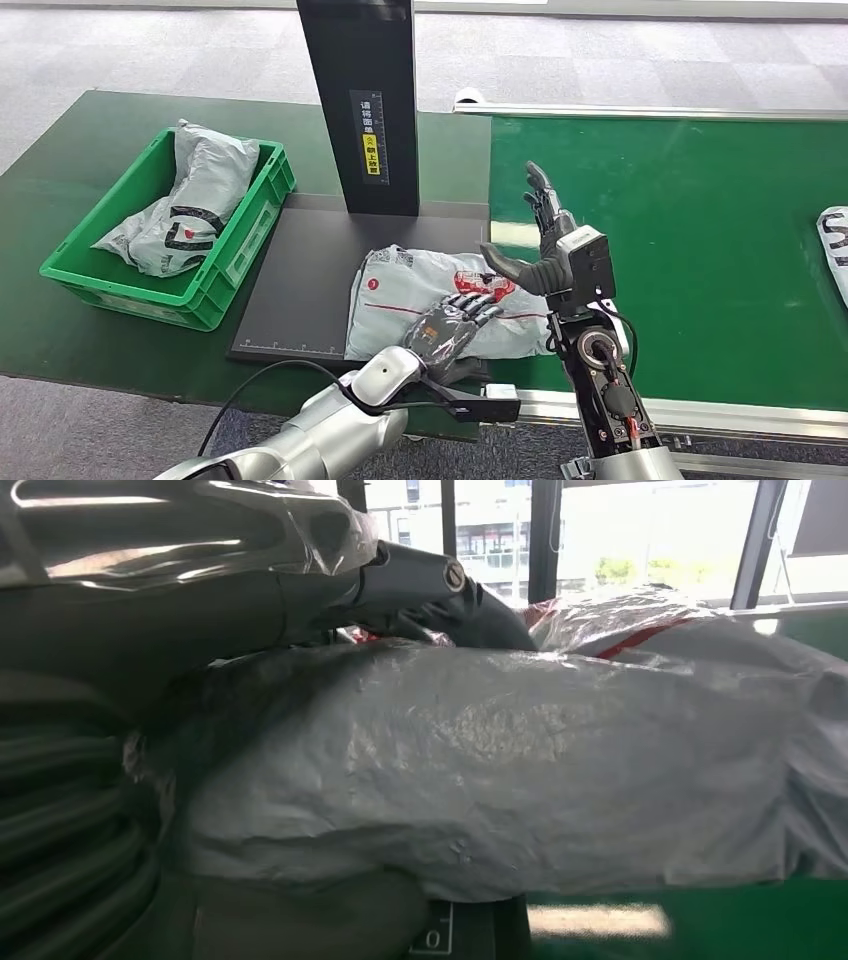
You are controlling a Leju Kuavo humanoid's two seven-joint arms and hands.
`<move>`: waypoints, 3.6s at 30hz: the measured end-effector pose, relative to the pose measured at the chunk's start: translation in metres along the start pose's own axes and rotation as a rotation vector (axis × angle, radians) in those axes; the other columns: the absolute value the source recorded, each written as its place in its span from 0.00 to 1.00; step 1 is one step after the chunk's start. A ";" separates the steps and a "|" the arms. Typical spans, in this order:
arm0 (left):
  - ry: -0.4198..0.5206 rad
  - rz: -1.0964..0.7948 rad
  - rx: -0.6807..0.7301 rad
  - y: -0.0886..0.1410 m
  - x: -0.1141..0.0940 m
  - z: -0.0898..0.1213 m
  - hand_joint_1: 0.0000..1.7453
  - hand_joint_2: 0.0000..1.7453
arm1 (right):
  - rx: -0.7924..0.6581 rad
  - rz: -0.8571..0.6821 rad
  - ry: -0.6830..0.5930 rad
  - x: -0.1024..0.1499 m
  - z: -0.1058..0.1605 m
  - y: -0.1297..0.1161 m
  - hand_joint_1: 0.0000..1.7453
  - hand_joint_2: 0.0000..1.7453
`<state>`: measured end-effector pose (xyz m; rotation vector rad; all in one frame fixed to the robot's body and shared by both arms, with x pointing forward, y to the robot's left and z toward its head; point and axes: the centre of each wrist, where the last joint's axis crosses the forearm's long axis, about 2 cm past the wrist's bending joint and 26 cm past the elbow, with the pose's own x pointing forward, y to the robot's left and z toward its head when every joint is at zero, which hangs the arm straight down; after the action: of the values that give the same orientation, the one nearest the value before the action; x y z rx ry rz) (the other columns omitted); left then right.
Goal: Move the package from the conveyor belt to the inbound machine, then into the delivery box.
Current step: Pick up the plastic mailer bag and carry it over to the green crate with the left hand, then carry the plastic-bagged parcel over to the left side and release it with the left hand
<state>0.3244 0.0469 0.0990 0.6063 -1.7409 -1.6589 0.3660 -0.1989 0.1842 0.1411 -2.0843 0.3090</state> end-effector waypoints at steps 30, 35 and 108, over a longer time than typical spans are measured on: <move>0.136 -0.163 0.884 0.125 -0.057 0.037 1.00 1.00 | -0.064 0.047 0.032 -0.012 0.021 -0.012 0.00 1.00; 0.286 -0.295 1.019 0.163 -0.098 0.070 1.00 1.00 | -0.088 0.061 0.052 -0.018 0.039 -0.020 0.00 1.00; 0.195 1.174 1.066 0.037 -0.089 0.121 0.00 1.00 | -0.005 -0.053 0.054 -0.020 0.037 0.006 0.00 1.00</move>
<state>0.3015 0.1978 0.1244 0.0534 -2.0709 0.1624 0.3445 -0.2033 0.1481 0.1831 -2.0240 0.2727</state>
